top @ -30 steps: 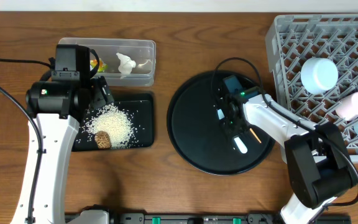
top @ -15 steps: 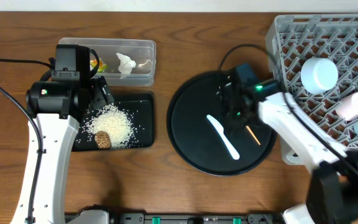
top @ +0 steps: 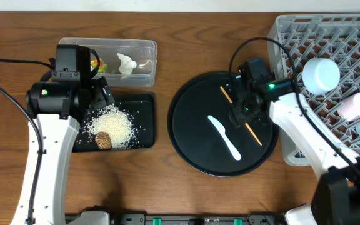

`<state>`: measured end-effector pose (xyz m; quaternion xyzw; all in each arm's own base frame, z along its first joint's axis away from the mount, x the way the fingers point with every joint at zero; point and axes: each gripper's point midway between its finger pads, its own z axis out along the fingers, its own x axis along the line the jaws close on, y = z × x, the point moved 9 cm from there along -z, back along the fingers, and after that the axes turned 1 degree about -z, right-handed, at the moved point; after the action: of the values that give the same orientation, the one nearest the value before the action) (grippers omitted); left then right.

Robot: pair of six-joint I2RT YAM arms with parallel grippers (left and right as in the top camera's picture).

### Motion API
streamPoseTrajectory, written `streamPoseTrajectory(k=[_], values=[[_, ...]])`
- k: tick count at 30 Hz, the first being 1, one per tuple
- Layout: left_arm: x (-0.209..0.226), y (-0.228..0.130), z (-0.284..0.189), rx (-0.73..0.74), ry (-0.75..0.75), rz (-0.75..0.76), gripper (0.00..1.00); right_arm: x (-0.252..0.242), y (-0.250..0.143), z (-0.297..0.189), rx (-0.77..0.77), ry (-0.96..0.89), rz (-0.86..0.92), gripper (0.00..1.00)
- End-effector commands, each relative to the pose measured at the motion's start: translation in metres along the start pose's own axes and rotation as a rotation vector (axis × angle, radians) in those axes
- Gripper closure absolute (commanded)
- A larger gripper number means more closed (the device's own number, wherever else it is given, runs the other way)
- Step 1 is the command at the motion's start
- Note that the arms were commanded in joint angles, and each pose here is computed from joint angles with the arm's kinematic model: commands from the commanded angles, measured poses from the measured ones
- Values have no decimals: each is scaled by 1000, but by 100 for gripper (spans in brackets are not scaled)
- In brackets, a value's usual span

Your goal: Sort waste into correct bins and load items into the dishwasher rack

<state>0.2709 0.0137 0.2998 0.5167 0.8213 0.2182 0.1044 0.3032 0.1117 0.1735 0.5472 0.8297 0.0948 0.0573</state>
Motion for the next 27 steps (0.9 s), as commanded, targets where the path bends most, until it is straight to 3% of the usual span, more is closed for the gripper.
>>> streamPoseTrajectory(k=[1, 16, 23, 27], values=[[1, 0, 1, 1, 13, 15, 2, -10, -5, 28, 80, -70, 9, 39], [1, 0, 1, 1, 13, 15, 2, -20, -7, 96, 212, -82, -11, 55], [1, 0, 1, 1, 13, 16, 2, -19, -8, 101, 225, -70, -17, 96], [1, 0, 1, 1, 13, 16, 2, -19, -10, 100, 234, -70, -18, 99]])
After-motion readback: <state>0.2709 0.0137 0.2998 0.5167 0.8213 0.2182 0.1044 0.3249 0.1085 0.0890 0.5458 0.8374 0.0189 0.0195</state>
